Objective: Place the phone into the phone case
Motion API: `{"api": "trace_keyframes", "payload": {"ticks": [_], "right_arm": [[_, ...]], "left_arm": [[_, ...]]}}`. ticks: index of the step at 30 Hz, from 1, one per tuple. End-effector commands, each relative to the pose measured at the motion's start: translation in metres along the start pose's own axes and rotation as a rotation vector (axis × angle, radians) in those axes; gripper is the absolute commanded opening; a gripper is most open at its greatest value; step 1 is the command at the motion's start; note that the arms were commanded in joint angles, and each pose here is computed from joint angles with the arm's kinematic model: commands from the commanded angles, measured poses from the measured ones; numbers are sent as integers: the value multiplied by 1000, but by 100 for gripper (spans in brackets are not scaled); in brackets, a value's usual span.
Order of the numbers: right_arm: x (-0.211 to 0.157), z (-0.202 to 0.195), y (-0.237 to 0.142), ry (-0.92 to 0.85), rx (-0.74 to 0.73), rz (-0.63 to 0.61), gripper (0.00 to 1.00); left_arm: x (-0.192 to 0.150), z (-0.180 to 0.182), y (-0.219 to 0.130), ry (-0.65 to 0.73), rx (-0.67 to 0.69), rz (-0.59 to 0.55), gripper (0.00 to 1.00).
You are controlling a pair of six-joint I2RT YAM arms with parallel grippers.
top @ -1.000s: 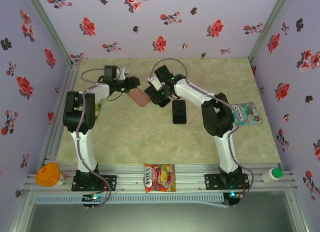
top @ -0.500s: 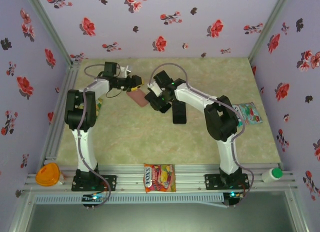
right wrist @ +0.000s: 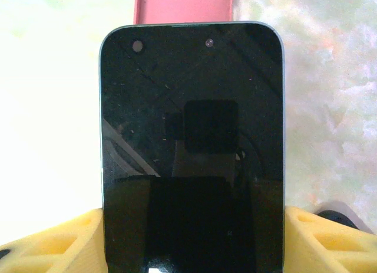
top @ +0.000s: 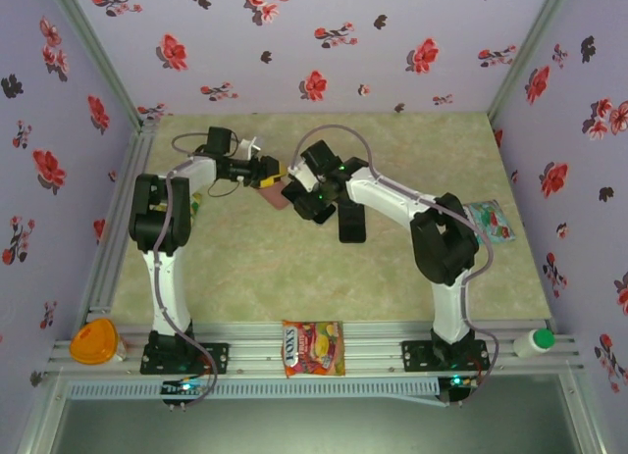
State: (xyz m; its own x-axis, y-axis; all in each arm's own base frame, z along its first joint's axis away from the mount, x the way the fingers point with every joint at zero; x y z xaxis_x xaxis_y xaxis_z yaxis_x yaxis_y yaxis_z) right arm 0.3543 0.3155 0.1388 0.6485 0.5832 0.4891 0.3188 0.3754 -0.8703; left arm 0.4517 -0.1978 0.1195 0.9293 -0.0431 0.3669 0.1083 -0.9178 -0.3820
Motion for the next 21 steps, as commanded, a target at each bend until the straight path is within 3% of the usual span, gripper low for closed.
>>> {"api": "trace_keyframes", "payload": {"ticks": [1,8,21], "right_arm": [[12,5,-20,-12,-8,-76,60],[7,10,-21,-19,-10,-76,60],[8,11,-23,-28,-16,-81,60]], "left_arm": [[-10,-11,-4,1,-65,37,52],[-21,-23,0,0,-143,84,51],[-44,-27,16,-5,-147,192,52]]}}
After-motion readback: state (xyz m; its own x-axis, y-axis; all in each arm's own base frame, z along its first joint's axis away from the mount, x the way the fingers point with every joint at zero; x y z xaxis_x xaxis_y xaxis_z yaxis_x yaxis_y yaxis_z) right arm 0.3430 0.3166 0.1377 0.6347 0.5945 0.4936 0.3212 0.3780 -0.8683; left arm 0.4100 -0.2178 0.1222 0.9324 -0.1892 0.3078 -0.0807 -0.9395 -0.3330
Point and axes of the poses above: each hand's point on the last joint's axis, 136 mm out from that joint toward the fingers, its own y axis out along the fingers, its own z axis along the line the jaws close on, x = y × z, the point moved 4 cm from there along -y, back along the fingers, and after that the axes turned 7 degrees about y, right-handed, at the moved point
